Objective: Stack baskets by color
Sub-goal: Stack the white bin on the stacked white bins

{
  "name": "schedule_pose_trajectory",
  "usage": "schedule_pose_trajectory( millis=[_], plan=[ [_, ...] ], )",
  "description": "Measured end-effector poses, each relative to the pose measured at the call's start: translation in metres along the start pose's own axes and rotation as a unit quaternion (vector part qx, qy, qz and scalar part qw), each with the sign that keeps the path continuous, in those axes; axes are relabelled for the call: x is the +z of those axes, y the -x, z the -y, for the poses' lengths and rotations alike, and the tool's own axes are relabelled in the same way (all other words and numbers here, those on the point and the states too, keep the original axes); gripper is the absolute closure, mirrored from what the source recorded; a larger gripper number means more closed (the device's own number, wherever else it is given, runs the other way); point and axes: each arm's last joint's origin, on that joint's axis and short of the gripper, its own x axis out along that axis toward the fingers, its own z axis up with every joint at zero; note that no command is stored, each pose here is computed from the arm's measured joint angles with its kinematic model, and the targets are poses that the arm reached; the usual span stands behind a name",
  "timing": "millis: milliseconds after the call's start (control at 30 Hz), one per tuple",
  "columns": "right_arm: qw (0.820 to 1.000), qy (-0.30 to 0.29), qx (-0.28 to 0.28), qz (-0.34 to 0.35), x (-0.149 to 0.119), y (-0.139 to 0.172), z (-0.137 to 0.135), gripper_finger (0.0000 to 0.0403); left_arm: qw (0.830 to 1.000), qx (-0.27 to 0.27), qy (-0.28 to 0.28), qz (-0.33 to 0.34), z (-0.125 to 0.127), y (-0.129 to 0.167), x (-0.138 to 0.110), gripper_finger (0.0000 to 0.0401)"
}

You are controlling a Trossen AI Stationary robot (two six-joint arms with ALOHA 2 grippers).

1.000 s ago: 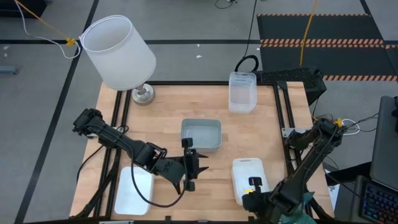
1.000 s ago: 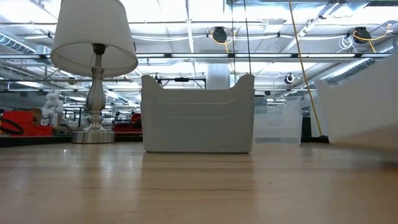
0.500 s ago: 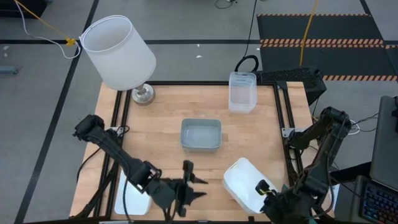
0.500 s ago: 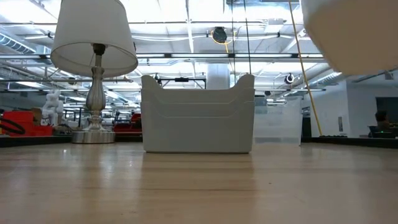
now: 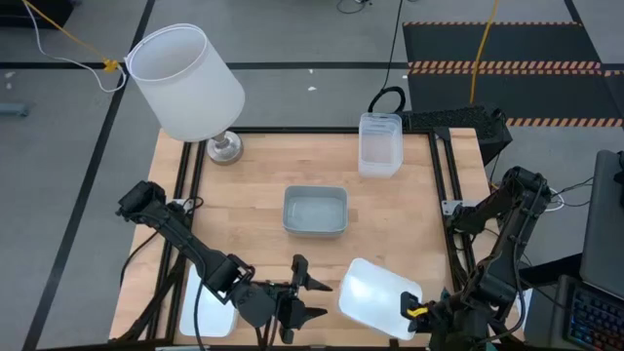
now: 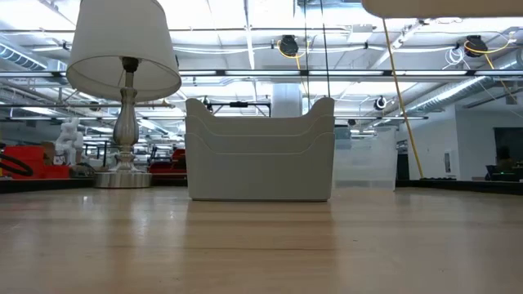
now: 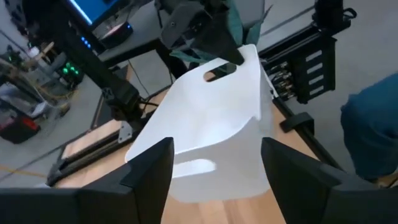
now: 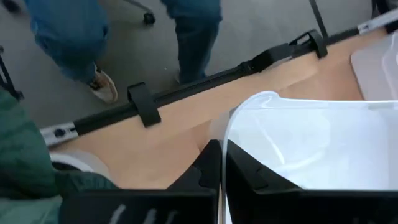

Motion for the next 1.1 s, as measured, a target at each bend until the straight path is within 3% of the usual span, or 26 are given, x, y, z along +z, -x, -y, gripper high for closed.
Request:
schedule_pose_trajectory(
  millis=[233, 500, 700, 900, 1100],
  plan=[
    [0.995, 0.089, 0.038, 0.012, -0.002, -0.002, 0.006, 0.0403, 0.997, -0.022, -0.068, 0.005, 0.000, 0.000, 0.002, 0.0180],
    [0.989, 0.114, 0.090, 0.036, -0.016, -0.009, 0.043, 0.0403, 0.992, -0.073, -0.104, -0.026, -0.014, 0.003, 0.009, 0.0183],
    [0.979, 0.147, 0.125, 0.065, -0.030, -0.011, 0.069, 0.0403, 0.975, -0.156, -0.148, -0.062, -0.016, 0.002, -0.003, 0.0183],
    [0.972, 0.175, 0.135, 0.084, -0.045, -0.011, 0.093, 0.0403, 0.958, -0.172, -0.219, -0.075, -0.016, 0.003, -0.009, 0.0183],
    [0.968, 0.176, 0.140, 0.110, -0.058, -0.010, 0.112, 0.0403, 0.948, -0.177, -0.252, -0.081, -0.019, 0.002, -0.012, 0.0197]
  ],
)
